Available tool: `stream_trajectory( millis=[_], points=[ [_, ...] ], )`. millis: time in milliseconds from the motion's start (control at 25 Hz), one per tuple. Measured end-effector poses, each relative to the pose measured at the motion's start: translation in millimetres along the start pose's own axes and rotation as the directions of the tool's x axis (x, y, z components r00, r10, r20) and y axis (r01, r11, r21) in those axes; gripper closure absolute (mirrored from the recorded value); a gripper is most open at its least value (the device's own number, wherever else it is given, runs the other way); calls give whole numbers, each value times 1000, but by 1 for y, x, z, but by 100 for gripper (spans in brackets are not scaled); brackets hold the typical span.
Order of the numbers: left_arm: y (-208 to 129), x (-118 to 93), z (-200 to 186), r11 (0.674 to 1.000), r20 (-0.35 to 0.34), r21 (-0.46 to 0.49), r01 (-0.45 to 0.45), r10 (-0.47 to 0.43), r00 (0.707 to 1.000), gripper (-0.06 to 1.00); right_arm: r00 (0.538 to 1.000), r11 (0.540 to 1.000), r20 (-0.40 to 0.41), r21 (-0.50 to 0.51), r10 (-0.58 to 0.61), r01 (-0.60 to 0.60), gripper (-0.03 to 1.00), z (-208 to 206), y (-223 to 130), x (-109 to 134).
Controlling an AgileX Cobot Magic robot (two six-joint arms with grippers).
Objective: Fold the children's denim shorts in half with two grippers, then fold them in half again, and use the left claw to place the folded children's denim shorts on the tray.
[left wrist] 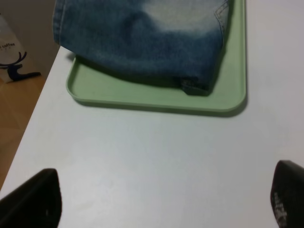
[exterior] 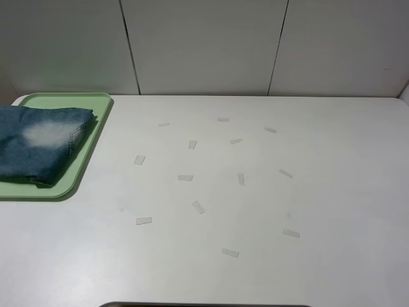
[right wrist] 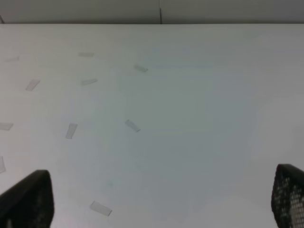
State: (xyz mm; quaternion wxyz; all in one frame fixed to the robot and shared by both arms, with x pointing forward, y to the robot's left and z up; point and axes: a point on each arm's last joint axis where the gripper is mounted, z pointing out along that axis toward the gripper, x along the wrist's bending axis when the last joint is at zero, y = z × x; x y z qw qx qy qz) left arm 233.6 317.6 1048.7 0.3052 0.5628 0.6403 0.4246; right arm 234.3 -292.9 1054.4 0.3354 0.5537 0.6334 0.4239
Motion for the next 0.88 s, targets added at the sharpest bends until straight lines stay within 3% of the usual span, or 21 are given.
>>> stream_trajectory(
  millis=[880],
  points=[
    [0,0,0,1000,4,-1,2,-2,1000,7,1000,1000,0,0,0,0,27,0,0,0]
  ],
)
